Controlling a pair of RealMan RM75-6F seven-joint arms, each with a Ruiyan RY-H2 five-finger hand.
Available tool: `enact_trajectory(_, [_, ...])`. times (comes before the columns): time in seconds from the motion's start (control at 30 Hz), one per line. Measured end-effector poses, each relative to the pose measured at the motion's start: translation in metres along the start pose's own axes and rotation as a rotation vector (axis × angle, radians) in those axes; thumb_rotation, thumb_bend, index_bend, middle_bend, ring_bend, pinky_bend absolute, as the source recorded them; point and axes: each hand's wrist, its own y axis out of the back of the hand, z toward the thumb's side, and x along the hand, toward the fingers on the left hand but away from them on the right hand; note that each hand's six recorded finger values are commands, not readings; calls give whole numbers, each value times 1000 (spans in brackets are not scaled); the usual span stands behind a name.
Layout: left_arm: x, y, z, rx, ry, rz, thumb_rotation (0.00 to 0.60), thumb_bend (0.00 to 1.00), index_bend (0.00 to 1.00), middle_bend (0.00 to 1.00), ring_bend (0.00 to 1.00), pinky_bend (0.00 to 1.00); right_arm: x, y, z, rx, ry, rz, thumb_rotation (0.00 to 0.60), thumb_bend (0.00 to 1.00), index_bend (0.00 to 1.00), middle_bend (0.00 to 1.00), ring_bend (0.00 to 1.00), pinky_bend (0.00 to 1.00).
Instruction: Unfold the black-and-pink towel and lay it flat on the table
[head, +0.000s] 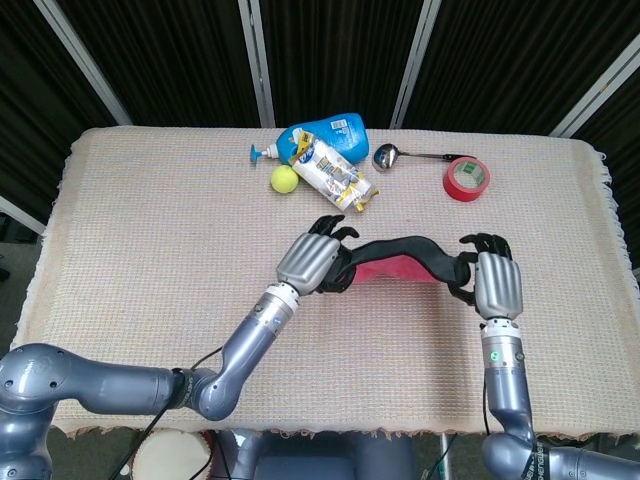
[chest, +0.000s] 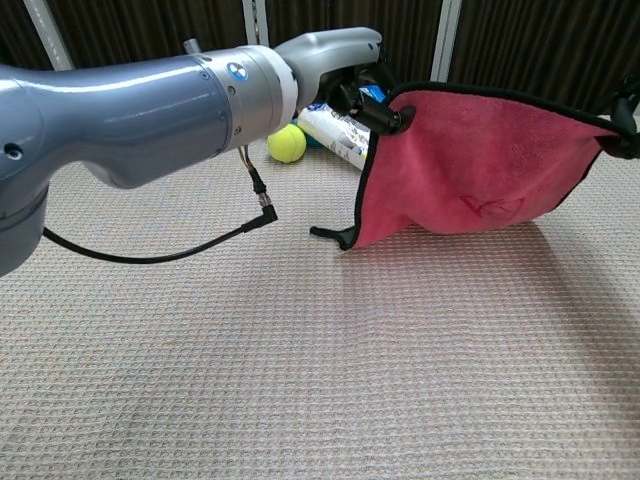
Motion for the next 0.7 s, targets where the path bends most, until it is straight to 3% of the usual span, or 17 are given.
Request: enact_trajectory(0.7, [-51, -14, -6, -15, -39, -42, 600, 530, 736, 197, 0, 35, 54, -17, -22, 22, -9, 52, 600, 649, 785, 303, 176, 118])
